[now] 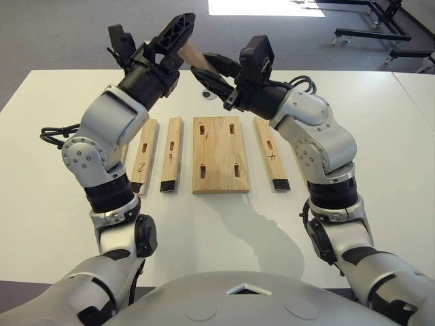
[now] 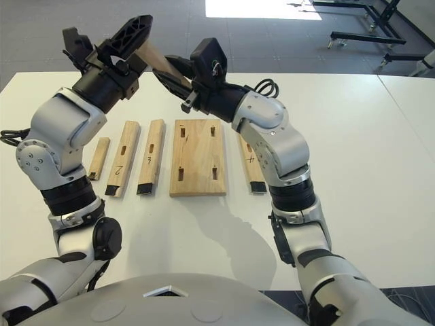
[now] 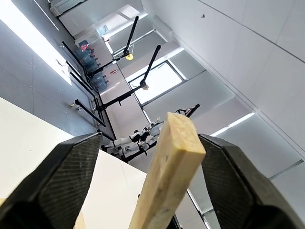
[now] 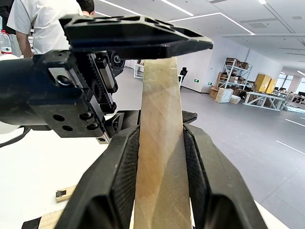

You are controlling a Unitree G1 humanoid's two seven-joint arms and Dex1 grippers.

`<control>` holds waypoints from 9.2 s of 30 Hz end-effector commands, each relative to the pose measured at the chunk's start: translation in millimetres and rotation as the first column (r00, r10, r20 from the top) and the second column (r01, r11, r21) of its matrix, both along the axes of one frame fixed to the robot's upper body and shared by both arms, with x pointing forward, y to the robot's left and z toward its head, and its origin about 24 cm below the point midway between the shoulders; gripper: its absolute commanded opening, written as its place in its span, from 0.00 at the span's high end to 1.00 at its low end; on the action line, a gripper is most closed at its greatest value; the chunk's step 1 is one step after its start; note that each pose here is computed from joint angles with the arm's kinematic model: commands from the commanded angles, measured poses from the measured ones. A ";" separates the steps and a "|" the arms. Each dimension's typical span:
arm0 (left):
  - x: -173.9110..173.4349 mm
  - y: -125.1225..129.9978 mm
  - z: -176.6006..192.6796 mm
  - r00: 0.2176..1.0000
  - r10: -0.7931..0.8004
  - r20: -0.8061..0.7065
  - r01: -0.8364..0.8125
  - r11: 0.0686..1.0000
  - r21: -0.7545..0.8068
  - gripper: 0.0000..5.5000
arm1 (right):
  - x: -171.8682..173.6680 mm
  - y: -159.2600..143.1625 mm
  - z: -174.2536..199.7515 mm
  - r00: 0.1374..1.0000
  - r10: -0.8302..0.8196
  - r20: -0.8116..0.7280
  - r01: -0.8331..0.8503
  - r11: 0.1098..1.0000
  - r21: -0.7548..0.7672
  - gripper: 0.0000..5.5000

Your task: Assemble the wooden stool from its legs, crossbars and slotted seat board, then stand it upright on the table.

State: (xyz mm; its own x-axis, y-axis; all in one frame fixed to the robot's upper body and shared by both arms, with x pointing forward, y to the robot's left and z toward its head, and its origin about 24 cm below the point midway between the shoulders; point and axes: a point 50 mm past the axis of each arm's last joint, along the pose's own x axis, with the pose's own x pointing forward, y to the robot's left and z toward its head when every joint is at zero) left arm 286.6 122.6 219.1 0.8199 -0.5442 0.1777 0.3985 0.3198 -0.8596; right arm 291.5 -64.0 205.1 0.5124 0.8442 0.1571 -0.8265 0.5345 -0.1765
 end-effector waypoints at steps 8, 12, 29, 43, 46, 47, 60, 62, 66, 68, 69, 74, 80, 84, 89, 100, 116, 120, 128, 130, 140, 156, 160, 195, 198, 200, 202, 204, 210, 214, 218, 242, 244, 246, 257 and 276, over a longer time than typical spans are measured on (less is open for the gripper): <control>-3.9 -2.5 -0.4 1.000 0.021 0.001 -0.021 0.999 0.039 0.65 | 3.3 4.0 -1.9 1.000 -0.024 0.002 0.024 1.000 -0.020 0.77; -3.6 -0.1 0.1 0.999 0.035 0.005 -0.035 0.998 0.051 0.76 | 3.4 3.1 -2.9 1.000 -0.026 -0.003 0.026 1.000 -0.018 0.77; -4.9 -3.0 -11.6 1.000 0.030 -0.005 -0.030 0.992 0.125 0.93 | -2.2 8.1 -5.8 0.999 -0.019 -0.032 0.019 1.000 -0.020 0.66; -0.9 59.7 -7.3 0.960 0.240 0.142 -0.278 0.798 0.535 0.93 | -12.4 -41.5 3.3 0.992 -0.009 -0.124 0.020 0.996 0.087 0.23; -11.4 90.2 -6.4 0.898 0.374 0.233 -0.424 0.590 0.687 0.93 | -5.7 -63.6 2.4 0.982 -0.090 -0.163 0.111 0.985 0.128 0.13; -17.4 95.0 -7.8 0.869 0.402 0.288 -0.470 0.487 0.736 0.93 | -3.6 -66.8 -1.6 0.976 -0.119 -0.181 0.145 0.980 0.134 0.09; -27.5 103.3 -93.1 0.713 0.605 0.353 -0.628 0.330 0.705 0.93 | 3.0 -60.1 -69.7 0.897 -0.308 -0.316 0.332 0.943 0.025 0.02; -21.2 111.9 -100.5 0.715 0.604 0.351 -0.631 0.342 0.696 0.93 | 3.5 -60.0 -70.5 0.897 -0.309 -0.316 0.333 0.943 0.024 0.02; -16.1 109.6 -117.0 0.750 0.582 0.313 -0.605 0.414 0.679 0.93 | 4.5 -56.7 -73.0 0.901 -0.294 -0.319 0.316 0.949 0.019 0.02; -12.0 103.1 -117.6 0.767 0.564 0.306 -0.598 0.454 0.660 0.93 | 4.4 -56.2 -74.3 0.900 -0.294 -0.321 0.316 0.949 0.018 0.02; -9.3 97.8 -117.2 0.779 0.547 0.305 -0.590 0.476 0.653 0.93 | 4.4 -55.3 -74.6 0.901 -0.293 -0.321 0.315 0.949 0.019 0.02; -4.1 87.7 -132.3 0.808 0.516 0.285 -0.551 0.493 0.673 0.93 | 4.1 -51.0 -76.8 0.903 -0.286 -0.322 0.307 0.952 0.014 0.02; -12.5 95.3 -149.1 0.809 0.522 0.271 -0.533 0.456 0.713 0.93 | 3.3 -48.4 -79.0 0.901 -0.282 -0.328 0.302 0.953 0.011 0.02; -15.5 97.5 -152.3 0.807 0.524 0.272 -0.530 0.440 0.725 0.93 | 3.3 -48.6 -79.9 0.900 -0.285 -0.331 0.305 0.952 0.009 0.02; -18.5 96.9 -152.5 0.803 0.530 0.272 -0.533 0.436 0.725 0.93 | 4.3 -48.8 -79.7 0.900 -0.285 -0.331 0.305 0.952 0.007 0.02; -16.4 92.3 -111.1 0.767 0.534 0.355 -0.610 0.436 0.662 0.93 | 3.2 -47.5 -81.3 0.900 -0.285 -0.331 0.304 0.953 0.006 0.02; -20.4 92.6 -139.3 0.787 0.537 0.303 -0.561 0.420 0.714 0.93 | 4.8 -46.9 -81.3 0.903 -0.278 -0.328 0.295 0.955 0.002 0.02; -18.1 91.8 -136.1 0.786 0.531 0.317 -0.568 0.417 0.709 0.93 | 5.1 -46.8 -81.0 0.904 -0.277 -0.327 0.294 0.956 0.005 0.02; -24.4 94.2 -132.3 0.780 0.534 0.327 -0.575 0.405 0.711 0.93 | 4.6 -46.3 -81.6 0.903 -0.277 -0.329 0.296 0.955 0.006 0.02; -25.5 95.0 -133.7 0.780 0.536 0.324 -0.573 0.402 0.715 0.93 | 4.5 -46.2 -81.8 0.902 -0.277 -0.330 0.296 0.955 0.006 0.02; -25.1 92.8 -156.7 0.804 0.521 0.285 -0.524 0.397 0.753 0.93 | 4.8 -46.0 -81.9 0.902 -0.276 -0.331 0.293 0.956 0.002 0.02; -26.7 81.2 -166.8 0.848 0.432 0.307 -0.479 0.378 0.792 0.93 | 4.6 -45.2 -82.2 0.902 -0.274 -0.334 0.292 0.956 0.005 0.02; -25.8 80.1 -161.7 0.846 0.425 0.323 -0.488 0.373 0.789 0.93 | 4.1 -44.1 -82.4 0.902 -0.273 -0.335 0.292 0.956 0.009 0.02; -14.5 89.7 -136.9 0.861 0.304 0.407 -0.498 0.352 0.792 0.93 | 1.2 -37.2 -84.5 0.901 -0.259 -0.348 0.284 0.958 0.023 0.02; -15.4 88.6 -138.7 0.866 0.298 0.401 -0.491 0.357 0.795 0.93 | 1.0 -37.3 -84.5 0.900 -0.261 -0.348 0.287 0.958 0.024 0.02; -15.8 86.5 -139.4 0.869 0.295 0.399 -0.487 0.361 0.795 0.93 | 1.0 -37.3 -84.7 0.900 -0.262 -0.348 0.288 0.957 0.024 0.02; -15.3 84.9 -134.4 0.864 0.293 0.410 -0.497 0.364 0.787 0.93 | 1.1 -36.8 -84.5 0.901 -0.259 -0.349 0.285 0.958 0.023 0.02; -14.0 84.0 -128.4 0.858 0.294 0.421 -0.509 0.372 0.777 0.93 | 1.3 -36.3 -84.3 0.901 -0.258 -0.348 0.283 0.959 0.023 0.02; -12.6 80.2 -127.6 0.864 0.286 0.415 -0.500 0.391 0.773 0.93 | 1.7 -35.9 -84.3 0.901 -0.257 -0.349 0.282 0.959 0.024 0.02; -14.6 78.8 -135.0 0.873 0.281 0.398 -0.483 0.392 0.783 0.93 | 1.6 -35.4 -84.3 0.901 -0.256 -0.350 0.281 0.959 0.023 0.02; -15.9 77.4 -143.9 0.884 0.276 0.378 -0.462 0.392 0.795 0.93 | 1.5 -35.6 -84.4 0.901 -0.254 -0.351 0.279 0.960 0.022 0.02; -16.3 77.7 -137.0 0.866 0.294 0.404 -0.493 0.379 0.783 0.93 | 2.0 -32.9 -84.1 0.903 -0.244 -0.354 0.271 0.962 0.028 0.02; -17.1 77.2 -140.0 0.870 0.295 0.396 -0.487 0.381 0.786 0.93 | 1.9 -32.9 -84.1 0.903 -0.244 -0.354 0.270 0.962 0.027 0.02; -17.6 77.2 -142.3 0.872 0.295 0.390 -0.481 0.381 0.789 0.93 | 1.9 -33.3 -83.9 0.903 -0.245 -0.353 0.272 0.962 0.027 0.02; -18.7 81.0 -154.6 0.881 0.301 0.366 -0.461 0.369 0.807 0.93 | 2.5 -33.4 -83.4 0.903 -0.245 -0.352 0.270 0.962 0.025 0.02; -51.3 93.7 -241.9 0.928 0.344 0.141 -0.256 0.318 0.913 0.74 | 3.8 -33.6 -83.8 0.903 -0.247 -0.351 0.271 0.962 0.020 0.02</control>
State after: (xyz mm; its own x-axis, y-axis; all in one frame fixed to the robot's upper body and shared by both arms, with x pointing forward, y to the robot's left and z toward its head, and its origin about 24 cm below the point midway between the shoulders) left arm 252.7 210.5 7.2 0.9830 -0.0847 -0.1628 0.0881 0.9960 0.0140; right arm 293.1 -98.8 116.2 0.7453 0.6663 -0.0239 -0.6558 0.7391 0.1537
